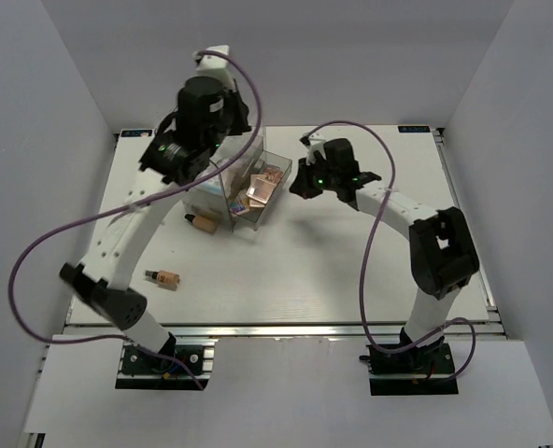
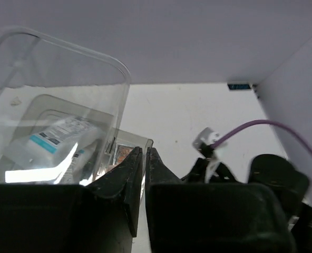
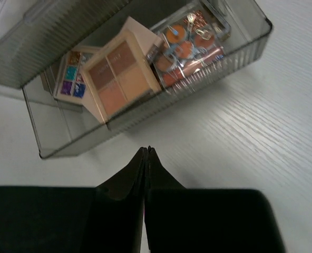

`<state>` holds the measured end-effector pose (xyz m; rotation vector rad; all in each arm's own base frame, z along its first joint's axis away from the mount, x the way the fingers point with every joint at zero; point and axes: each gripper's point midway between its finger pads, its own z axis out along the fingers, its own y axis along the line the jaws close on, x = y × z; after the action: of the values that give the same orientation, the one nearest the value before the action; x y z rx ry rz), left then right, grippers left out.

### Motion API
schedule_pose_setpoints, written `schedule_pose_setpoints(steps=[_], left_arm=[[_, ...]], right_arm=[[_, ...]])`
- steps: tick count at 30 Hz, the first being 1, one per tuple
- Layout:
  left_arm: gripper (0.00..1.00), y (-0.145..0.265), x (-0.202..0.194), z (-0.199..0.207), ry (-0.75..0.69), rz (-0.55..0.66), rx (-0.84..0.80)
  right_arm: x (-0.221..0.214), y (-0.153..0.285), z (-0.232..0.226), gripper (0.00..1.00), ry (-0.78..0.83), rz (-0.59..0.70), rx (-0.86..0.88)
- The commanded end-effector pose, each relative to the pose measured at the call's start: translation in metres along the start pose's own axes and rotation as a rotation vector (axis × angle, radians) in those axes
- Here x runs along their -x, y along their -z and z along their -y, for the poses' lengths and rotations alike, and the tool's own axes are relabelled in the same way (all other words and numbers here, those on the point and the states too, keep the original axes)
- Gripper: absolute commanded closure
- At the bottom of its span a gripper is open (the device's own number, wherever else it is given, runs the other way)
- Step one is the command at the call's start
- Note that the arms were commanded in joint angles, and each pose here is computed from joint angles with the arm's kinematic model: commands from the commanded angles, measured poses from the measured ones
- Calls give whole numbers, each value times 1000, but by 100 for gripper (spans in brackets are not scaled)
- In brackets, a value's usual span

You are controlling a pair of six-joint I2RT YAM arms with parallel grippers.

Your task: Organize the makeup

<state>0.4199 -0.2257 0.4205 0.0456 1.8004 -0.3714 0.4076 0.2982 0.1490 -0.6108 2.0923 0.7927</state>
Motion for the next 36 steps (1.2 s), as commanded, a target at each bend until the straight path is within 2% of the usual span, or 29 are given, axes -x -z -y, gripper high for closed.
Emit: schedule_pose_setpoints(steps=[1,9,14,19,26,27,29,34,36], left_arm=[[80,42,33,-17,81,99,34],[74,103,44,-55,118,153,159],[74,118,33,-67,175,169,186],[74,128,31,-70,221,193,185],[71,134,25,-75,251,186,204],[70,135,24,-76,258,187,208],[70,138,21,-79,276,191,212],[69,143,18,-82,295,195,222],[64,143,17,-82,295,194,219]], right_arm=[[12,-19,-1,100,-117,-20,-109],[1,-42,7,100,-233,-88,-192],[-9,-46,2,100,-274,-120,-177],[-18,-65,-15,100,-317,-144,-120],[11,-91,-46,100,-331,-66,49],[23,-93,-49,99,-316,-34,66],[24,-98,-49,91,-309,-29,76],[32,-108,-54,80,-297,-15,124],[33,-116,-55,75,-292,0,146]])
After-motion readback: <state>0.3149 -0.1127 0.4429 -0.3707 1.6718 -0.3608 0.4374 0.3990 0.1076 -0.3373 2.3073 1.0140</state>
